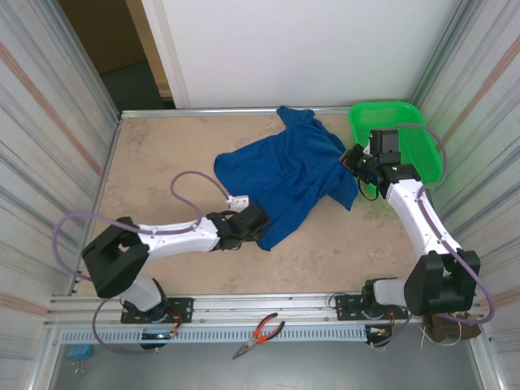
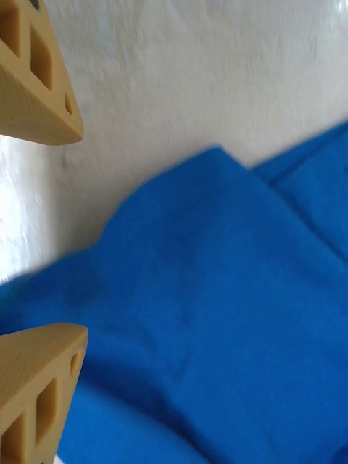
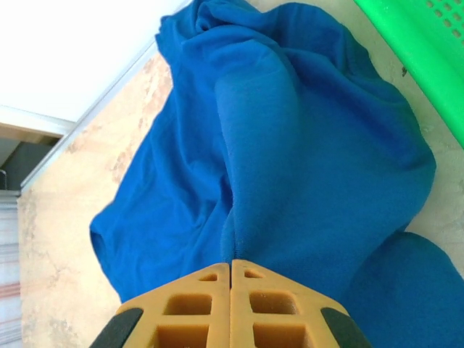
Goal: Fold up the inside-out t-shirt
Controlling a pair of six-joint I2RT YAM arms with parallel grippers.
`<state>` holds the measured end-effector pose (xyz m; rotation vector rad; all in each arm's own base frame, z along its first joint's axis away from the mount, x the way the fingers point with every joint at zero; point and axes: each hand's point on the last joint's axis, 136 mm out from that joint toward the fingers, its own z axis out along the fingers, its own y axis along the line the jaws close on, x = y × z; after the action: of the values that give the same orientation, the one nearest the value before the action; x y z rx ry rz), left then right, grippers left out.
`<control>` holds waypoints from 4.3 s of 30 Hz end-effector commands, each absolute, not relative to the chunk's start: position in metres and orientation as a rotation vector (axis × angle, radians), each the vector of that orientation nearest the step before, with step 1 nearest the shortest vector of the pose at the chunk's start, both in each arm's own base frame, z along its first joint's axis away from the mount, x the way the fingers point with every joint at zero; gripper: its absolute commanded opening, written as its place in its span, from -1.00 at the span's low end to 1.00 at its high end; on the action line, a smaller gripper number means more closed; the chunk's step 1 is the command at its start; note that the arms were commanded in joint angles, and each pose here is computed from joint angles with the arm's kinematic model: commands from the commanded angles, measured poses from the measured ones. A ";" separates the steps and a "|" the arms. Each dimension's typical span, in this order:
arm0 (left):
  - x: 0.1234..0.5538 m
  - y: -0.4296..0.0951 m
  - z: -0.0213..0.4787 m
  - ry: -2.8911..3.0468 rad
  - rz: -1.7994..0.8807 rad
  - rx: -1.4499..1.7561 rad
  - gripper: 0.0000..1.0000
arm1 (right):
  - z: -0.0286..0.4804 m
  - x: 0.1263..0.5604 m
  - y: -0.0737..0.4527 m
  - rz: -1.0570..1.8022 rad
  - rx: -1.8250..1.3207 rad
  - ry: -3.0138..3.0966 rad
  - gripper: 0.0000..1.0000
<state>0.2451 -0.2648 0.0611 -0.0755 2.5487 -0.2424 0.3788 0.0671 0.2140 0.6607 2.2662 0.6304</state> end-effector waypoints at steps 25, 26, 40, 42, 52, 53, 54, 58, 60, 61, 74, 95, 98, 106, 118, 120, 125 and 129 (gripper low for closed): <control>0.323 -0.221 0.200 2.223 -0.376 0.006 -1.00 | 0.304 0.405 0.050 0.649 0.598 2.085 -1.00; 0.329 -0.219 0.223 2.174 -0.485 0.060 -1.00 | 0.310 0.407 0.048 0.647 0.591 2.075 -1.00; 0.351 -0.172 0.419 1.588 -1.042 0.392 -1.00 | 0.303 0.398 0.074 0.688 0.524 2.103 -1.00; 0.365 -0.156 0.425 1.592 -1.114 0.340 -1.00 | 0.303 0.397 0.074 0.672 0.515 2.104 -1.00; 0.415 -0.116 0.307 2.140 -0.804 0.085 -0.97 | 0.298 0.391 0.076 0.656 0.507 2.115 -1.00; 0.415 -0.112 0.292 2.179 -0.786 0.054 -0.79 | 0.297 0.392 0.077 0.657 0.504 2.120 -1.00; 0.414 -0.110 0.281 2.199 -0.766 0.026 -0.61 | 0.298 0.392 0.079 0.661 0.499 2.122 -1.00; 0.401 -0.098 0.242 2.226 -0.664 -0.108 0.01 | 0.298 0.392 0.086 0.667 0.481 2.127 -1.00; 0.386 -0.096 0.227 2.223 -0.600 -0.169 0.10 | 0.301 0.393 0.089 0.671 0.473 2.127 -1.00; 0.377 -0.096 0.220 2.223 -0.559 -0.196 0.10 | 0.302 0.393 0.091 0.676 0.468 2.128 -1.00; 0.306 -0.195 0.146 2.183 -0.392 -0.112 0.29 | 0.328 0.401 0.114 0.704 0.389 2.110 -1.00; 0.369 -0.254 0.060 2.495 0.054 -0.037 0.27 | 0.330 0.401 0.111 0.699 0.396 2.098 -1.00; 0.368 -0.245 0.046 2.542 0.105 -0.054 0.07 | 0.332 0.403 0.109 0.702 0.402 2.090 -1.00; 0.402 -0.210 0.097 2.430 0.019 -0.033 -1.00 | 0.352 0.411 0.074 0.686 0.475 2.023 -1.00; 0.426 -0.171 0.409 1.716 -0.803 0.186 -1.00 | 0.413 0.417 0.032 0.705 0.531 1.868 -1.00; 0.431 -0.156 0.431 1.673 -0.812 0.156 -1.00 | 0.421 0.419 0.032 0.715 0.526 1.855 -1.00; 0.456 -0.125 0.477 1.585 -0.821 0.073 -1.00 | 0.437 0.432 0.034 0.741 0.513 1.823 -1.00; 0.471 -0.115 0.516 1.518 -0.850 0.062 -1.00 | 0.460 0.443 0.035 0.751 0.476 1.775 -1.00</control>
<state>0.4701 -0.1261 0.4765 0.0708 1.6026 -0.8161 0.4370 0.0415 0.4275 0.4934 1.8704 0.7502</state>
